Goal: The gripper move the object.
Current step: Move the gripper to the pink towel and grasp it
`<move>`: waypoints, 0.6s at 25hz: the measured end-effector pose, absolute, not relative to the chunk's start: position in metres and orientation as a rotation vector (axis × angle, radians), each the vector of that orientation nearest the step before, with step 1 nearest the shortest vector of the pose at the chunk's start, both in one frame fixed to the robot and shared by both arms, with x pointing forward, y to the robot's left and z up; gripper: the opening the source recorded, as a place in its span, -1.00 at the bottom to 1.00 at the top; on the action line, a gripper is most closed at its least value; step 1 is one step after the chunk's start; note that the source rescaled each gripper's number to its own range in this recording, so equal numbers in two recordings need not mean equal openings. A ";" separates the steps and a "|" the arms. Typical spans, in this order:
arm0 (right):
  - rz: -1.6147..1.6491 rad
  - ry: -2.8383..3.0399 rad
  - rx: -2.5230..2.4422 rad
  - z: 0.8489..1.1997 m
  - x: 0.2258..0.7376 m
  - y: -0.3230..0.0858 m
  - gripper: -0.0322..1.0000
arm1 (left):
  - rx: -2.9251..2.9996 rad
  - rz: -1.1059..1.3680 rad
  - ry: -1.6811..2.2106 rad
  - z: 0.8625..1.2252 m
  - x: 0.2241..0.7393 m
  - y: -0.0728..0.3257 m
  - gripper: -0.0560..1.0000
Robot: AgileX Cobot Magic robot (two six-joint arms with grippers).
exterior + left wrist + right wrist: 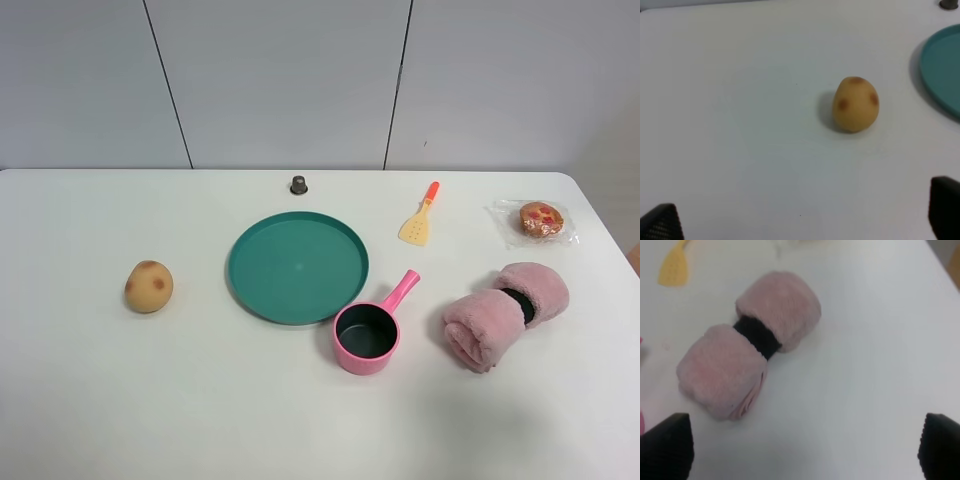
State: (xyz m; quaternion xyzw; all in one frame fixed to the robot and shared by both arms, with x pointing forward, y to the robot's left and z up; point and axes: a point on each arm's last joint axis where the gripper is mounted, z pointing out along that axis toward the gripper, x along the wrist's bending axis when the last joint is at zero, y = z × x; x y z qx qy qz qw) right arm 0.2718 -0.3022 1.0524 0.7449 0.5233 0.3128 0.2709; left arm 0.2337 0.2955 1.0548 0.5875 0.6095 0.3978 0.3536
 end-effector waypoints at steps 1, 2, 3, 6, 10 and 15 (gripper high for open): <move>0.841 1.398 2.052 1.054 0.277 -0.302 0.99 | 1.519 1.029 1.576 1.055 0.234 0.295 1.00; 0.838 1.377 2.097 1.056 0.284 -0.303 0.99 | 1.519 1.029 1.576 1.055 0.234 0.295 1.00; 0.841 1.353 2.131 1.060 0.289 -0.303 0.99 | 1.519 1.029 1.576 1.055 0.234 0.295 1.00; 0.823 1.288 2.252 1.069 0.308 -0.305 0.98 | 1.519 1.029 1.576 1.055 0.234 0.295 1.00; 0.779 1.238 2.365 1.078 0.335 -0.308 0.98 | 1.519 1.029 1.576 1.055 0.234 0.295 1.00; 0.687 1.210 2.488 1.078 0.369 -0.311 0.98 | 1.519 1.029 1.576 1.055 0.234 0.295 1.00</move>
